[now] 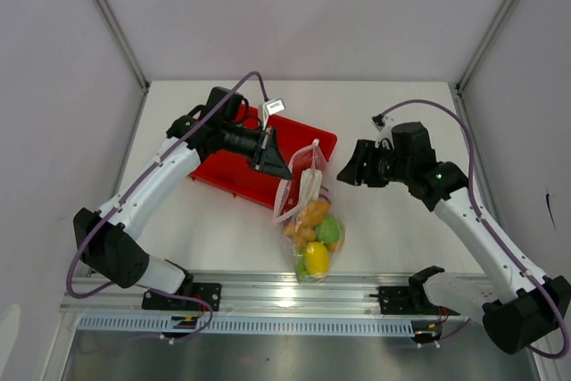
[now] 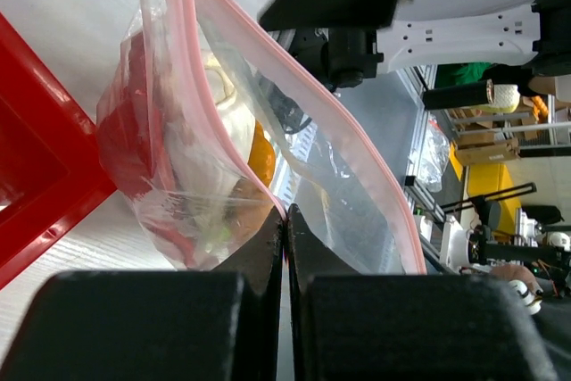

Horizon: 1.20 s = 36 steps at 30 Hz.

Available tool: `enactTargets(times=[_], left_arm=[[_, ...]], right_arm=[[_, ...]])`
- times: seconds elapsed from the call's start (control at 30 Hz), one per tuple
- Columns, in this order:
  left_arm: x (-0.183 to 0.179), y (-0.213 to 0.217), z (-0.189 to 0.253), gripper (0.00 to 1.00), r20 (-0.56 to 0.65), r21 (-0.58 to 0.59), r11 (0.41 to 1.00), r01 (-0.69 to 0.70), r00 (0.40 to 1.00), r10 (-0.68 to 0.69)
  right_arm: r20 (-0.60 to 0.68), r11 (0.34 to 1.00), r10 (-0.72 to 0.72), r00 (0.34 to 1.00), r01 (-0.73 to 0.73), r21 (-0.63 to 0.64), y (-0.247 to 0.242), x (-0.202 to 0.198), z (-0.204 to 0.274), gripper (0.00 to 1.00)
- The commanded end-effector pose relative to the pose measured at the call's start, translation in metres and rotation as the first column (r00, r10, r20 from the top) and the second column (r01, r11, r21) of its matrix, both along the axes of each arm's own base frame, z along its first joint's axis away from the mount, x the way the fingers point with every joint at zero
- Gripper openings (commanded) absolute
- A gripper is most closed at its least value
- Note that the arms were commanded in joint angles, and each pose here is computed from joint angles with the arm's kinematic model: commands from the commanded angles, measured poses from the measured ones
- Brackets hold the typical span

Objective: Place the food in the zip-top bag and seal the zipper
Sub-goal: Adjust the zipper food storage bag at the center of the board, then zip the zipper food storage bag at the center of the board.

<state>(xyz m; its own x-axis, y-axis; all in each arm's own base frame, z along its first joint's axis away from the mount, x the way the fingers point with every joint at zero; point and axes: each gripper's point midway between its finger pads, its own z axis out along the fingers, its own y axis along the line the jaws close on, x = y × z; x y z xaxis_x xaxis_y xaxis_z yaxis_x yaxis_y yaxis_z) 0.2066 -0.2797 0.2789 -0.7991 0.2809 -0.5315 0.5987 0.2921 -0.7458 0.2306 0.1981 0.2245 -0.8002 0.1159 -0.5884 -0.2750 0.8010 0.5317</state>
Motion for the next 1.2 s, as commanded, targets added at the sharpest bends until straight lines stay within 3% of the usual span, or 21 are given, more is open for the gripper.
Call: enactTargets(times=[0.0,0.07,0.3,0.47,0.63,1.17], left_arm=[[-0.005,-0.001,0.023,0.01,0.06,-0.059,0.996,0.072,0.996,-0.068],[-0.006,-0.001,0.024,0.01,0.06,-0.057,0.995,0.081,0.995,-0.077],[-0.008,-0.001,0.018,0.01,0.048,-0.056,0.994,0.096,0.994,-0.094],[-0.011,-0.002,0.021,0.0,0.048,-0.085,0.991,0.103,0.994,-0.1],[-0.012,-0.001,0.02,0.0,0.046,-0.085,0.991,0.105,0.994,-0.101],[-0.017,0.0,0.024,0.01,0.05,-0.091,0.989,0.113,0.993,-0.109]], right_arm=[[0.239,0.96,0.212,0.948,-0.248,0.131,0.027,0.018,0.049,0.58],[0.337,0.934,0.271,0.902,-0.33,0.134,0.033,0.022,0.059,0.62],[0.469,0.779,0.452,0.758,-0.592,0.206,0.052,0.005,0.068,0.66],[0.465,0.726,0.508,0.725,-0.651,0.223,0.053,0.014,0.051,0.68],[0.505,0.734,0.479,0.718,-0.643,0.218,0.051,0.039,0.056,0.7],[0.531,0.627,0.541,0.653,-0.733,0.263,0.077,0.052,0.05,0.72]])
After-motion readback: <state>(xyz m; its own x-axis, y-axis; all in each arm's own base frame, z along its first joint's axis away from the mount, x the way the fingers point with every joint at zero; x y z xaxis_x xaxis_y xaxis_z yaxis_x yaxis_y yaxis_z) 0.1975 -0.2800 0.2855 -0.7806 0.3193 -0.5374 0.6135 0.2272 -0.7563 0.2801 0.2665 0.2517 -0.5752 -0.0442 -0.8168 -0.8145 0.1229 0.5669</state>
